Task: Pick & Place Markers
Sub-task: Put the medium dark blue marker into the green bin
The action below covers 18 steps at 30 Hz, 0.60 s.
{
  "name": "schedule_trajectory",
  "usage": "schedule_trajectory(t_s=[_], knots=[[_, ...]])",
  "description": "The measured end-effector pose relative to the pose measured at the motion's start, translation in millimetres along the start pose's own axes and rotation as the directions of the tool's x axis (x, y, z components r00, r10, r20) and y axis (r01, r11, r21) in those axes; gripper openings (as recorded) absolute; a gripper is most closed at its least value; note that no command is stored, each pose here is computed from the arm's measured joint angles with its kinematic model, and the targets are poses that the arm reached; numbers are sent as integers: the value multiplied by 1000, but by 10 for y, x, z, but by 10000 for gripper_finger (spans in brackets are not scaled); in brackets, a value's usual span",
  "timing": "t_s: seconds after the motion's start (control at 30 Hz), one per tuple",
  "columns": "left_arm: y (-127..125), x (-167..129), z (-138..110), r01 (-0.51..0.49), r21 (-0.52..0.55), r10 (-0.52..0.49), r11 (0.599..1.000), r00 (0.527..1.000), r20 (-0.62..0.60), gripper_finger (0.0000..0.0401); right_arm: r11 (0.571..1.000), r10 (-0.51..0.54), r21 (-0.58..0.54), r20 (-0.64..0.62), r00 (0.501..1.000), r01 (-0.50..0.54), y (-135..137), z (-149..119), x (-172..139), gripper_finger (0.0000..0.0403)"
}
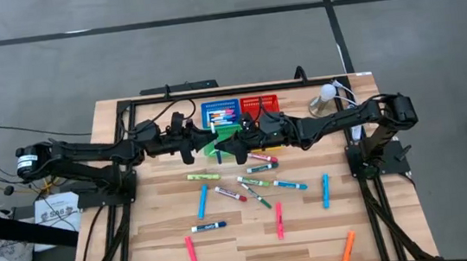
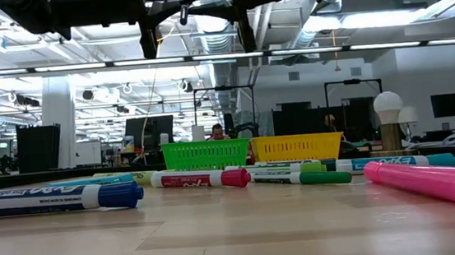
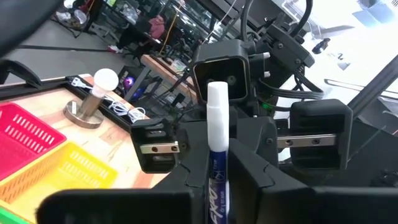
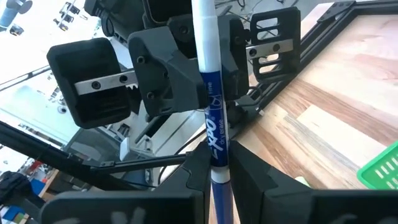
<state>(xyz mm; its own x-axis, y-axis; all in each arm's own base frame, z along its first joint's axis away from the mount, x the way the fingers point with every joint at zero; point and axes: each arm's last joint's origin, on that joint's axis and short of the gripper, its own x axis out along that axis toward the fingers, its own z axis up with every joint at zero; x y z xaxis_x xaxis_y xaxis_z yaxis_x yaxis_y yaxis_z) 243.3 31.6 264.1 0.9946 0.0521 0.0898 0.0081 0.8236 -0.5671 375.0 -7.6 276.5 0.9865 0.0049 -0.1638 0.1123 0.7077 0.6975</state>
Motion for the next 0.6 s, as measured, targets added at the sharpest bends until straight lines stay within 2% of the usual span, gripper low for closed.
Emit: schedule_trajectory(t_s=[0.2,0.3,0.6], knots=[[0,0,0,-1,3,1,1000,1000,0,43,1000,-1,-1,0,1000,1,-1,1,0,41],[6,-1,4,-1,20,1,1000,1000,2,38,999,4,-44,-4,1000,-4,0,-1,0,42],[69,-10,37,3,36,-3,999,1000,-13,41,985,105,-127,-103,989,-117,-84,81,-11,71]])
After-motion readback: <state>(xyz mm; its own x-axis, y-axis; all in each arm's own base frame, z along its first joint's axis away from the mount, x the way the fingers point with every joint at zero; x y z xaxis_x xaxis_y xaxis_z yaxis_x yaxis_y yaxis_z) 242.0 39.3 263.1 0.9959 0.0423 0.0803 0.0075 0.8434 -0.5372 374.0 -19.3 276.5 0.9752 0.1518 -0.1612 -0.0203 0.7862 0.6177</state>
